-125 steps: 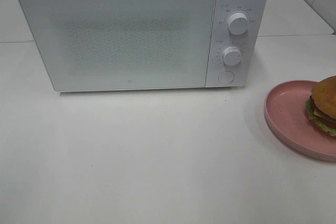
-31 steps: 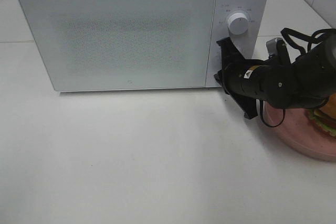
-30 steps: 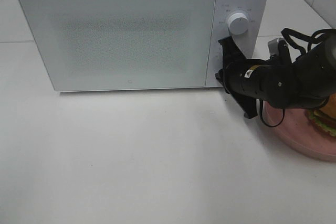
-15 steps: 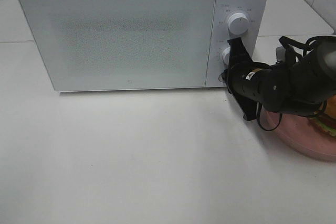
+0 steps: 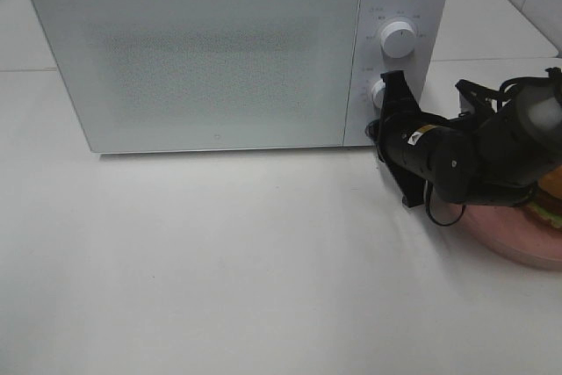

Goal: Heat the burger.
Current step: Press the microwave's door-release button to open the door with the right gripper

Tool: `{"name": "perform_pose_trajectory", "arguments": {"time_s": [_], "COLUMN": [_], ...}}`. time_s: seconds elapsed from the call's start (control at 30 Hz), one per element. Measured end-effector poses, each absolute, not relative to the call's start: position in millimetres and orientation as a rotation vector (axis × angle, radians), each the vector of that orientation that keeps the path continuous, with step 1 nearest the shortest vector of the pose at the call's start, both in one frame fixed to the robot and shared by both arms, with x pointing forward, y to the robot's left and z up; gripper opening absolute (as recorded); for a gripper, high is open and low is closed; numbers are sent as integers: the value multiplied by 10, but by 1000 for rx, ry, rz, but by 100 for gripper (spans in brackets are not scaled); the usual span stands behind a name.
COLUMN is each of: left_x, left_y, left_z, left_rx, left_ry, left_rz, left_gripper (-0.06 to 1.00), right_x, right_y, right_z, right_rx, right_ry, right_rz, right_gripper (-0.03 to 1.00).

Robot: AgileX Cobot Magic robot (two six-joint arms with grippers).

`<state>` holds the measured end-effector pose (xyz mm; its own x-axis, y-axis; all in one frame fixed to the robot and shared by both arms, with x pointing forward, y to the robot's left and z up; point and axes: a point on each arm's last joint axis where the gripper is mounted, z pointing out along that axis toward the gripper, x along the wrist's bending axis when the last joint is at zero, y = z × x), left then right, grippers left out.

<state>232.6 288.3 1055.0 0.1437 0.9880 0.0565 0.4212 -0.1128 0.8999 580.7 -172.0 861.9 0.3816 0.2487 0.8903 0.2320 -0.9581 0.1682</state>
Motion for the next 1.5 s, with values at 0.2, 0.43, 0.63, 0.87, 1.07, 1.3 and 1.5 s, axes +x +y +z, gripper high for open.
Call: {"name": "perform_pose_trajectory", "arguments": {"time_s": [0.2, 0.43, 0.63, 0.87, 1.07, 1.3, 1.5], "left_x": [2326, 2326, 2326, 2326, 2326, 2326, 2326], "left_y": [2883, 2883, 2883, 2883, 2883, 2883, 2883], "left_z": [10550, 10550, 10550, 10550, 10550, 10550, 10550], "left_rx": [1654, 1654, 1654, 1654, 1654, 1654, 1654], "left_ry": [1380, 1380, 1380, 1380, 1380, 1380, 1380], "left_rz": [932, 932, 932, 932, 932, 932, 932], "left_gripper": [0, 0, 0, 0, 0, 0, 0], "right_x": [5868, 5893, 5902, 5915, 5954, 5965, 5954], "right_y": [-1688, -1687, -1687, -1682, -1667, -1661, -1654], "right_z": [8625, 8633, 8636, 8641, 8652, 8655, 8705], "right_rx": [2644, 2644, 2647, 2638, 2652, 2670, 2685], "right_ry": [429, 429, 422, 449, 436, 425, 469], "right_rz": [1631, 1612, 1606, 1590, 1572, 1554, 1534], "right_gripper": [2, 2, 2, 2, 2, 2, 3]}}
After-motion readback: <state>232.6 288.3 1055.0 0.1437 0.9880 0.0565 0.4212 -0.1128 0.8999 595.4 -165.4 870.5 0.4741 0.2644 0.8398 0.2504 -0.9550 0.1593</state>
